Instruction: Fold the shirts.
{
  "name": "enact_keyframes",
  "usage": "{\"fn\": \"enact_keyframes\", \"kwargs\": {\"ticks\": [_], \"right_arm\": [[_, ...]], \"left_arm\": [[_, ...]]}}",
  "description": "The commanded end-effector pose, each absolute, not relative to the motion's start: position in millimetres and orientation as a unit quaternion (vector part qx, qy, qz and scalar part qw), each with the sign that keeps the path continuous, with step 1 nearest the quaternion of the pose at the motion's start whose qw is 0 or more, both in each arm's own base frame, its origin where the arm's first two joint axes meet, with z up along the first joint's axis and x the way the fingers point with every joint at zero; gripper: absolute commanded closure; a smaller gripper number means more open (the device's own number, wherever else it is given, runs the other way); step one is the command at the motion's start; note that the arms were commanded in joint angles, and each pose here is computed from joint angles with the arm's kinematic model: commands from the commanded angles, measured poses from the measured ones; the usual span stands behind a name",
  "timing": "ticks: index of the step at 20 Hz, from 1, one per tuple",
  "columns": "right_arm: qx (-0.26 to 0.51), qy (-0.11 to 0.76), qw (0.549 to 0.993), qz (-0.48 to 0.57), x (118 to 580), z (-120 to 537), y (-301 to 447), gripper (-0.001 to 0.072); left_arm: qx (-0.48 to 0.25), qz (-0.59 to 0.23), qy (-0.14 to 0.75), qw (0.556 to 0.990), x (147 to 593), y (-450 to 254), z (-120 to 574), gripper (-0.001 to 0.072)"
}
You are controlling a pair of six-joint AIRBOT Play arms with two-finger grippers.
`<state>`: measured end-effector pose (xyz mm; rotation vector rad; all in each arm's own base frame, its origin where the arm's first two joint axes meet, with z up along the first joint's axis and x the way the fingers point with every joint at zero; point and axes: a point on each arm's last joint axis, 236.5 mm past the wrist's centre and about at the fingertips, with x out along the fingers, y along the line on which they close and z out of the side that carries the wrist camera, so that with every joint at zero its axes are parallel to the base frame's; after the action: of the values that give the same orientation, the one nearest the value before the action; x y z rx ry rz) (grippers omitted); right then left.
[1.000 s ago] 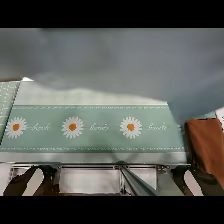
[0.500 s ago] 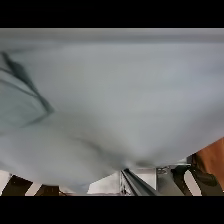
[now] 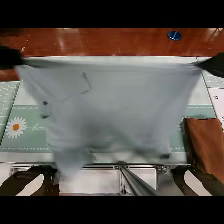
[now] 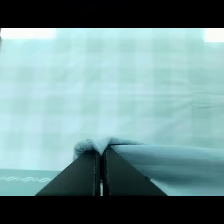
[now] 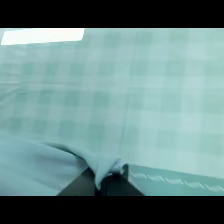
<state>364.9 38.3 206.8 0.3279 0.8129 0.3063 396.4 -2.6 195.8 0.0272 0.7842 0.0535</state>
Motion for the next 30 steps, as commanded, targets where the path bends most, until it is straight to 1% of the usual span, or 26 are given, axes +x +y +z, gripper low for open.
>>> {"fn": "enact_keyframes", "kwargs": {"ticks": [1,3,6,8,12,14,18,19,21,23,27,29,30], "right_arm": [[0.254,0.406,0.855,0.199,440.6,144.2,54.5,0.0694],[0.281,0.413,0.844,0.197,483.7,113.7,57.1,0.0695],[0.326,0.444,0.816,0.177,529.7,68.3,60.2,0.0694],[0.346,0.462,0.798,0.172,546.4,47.6,62.3,0.0694],[0.355,0.46,0.799,0.158,558.6,41.0,48.4,0.0694],[0.359,0.473,0.789,0.157,549.3,38.7,36.8,0.0694],[0.341,0.551,0.746,0.151,501.6,18.5,1.4,0.0694],[0.333,0.575,0.733,0.149,486.8,12.7,-6.3,0.0694],[0.288,0.629,0.709,0.136,456.7,-4.1,-18.7,0.0694],[0.266,0.651,0.699,0.128,446.5,-16.2,-18.3,0.0694],[0.255,0.673,0.683,0.126,434.2,-43.9,-3.3,0.0694],[0.246,0.682,0.679,0.116,428.9,-57.7,-2.3,0.0694],[0.253,0.682,0.677,0.111,428.2,-61.6,-1.3,0.0652]], "left_arm": [[-0.031,0.004,0.431,0.902,459.2,-28.0,106.2,0.0684],[-0.071,-0.015,0.439,0.895,487.9,-47.1,74.3,0.0684],[-0.158,-0.009,0.457,0.875,516.7,-64.7,42.3,0.0683],[-0.182,-0.017,0.463,0.867,527.5,-72.8,33.1,0.0683],[-0.191,0.0,0.464,0.865,538.9,-54.0,24.5,0.0684],[-0.2,0.01,0.469,0.86,536.5,-37.9,24.5,0.0684],[-0.148,-0.008,0.537,0.831,503.7,-12.3,6.9,0.0684],[-0.142,-0.012,0.554,0.82,494.2,-5.9,2.6,0.0684],[-0.139,-0.024,0.586,0.798,479.0,-4.7,-7.9,0.0684],[-0.136,-0.035,0.621,0.771,465.1,-12.3,-26.6,0.0684],[-0.113,-0.065,0.687,0.715,438.2,-28.5,-65.2,0.0683],[-0.112,-0.069,0.699,0.703,434.0,-31.5,-74.9,0.0683],[-0.112,-0.068,0.701,0.701,433.6,-31.8,-76.7,0.0683]]}}
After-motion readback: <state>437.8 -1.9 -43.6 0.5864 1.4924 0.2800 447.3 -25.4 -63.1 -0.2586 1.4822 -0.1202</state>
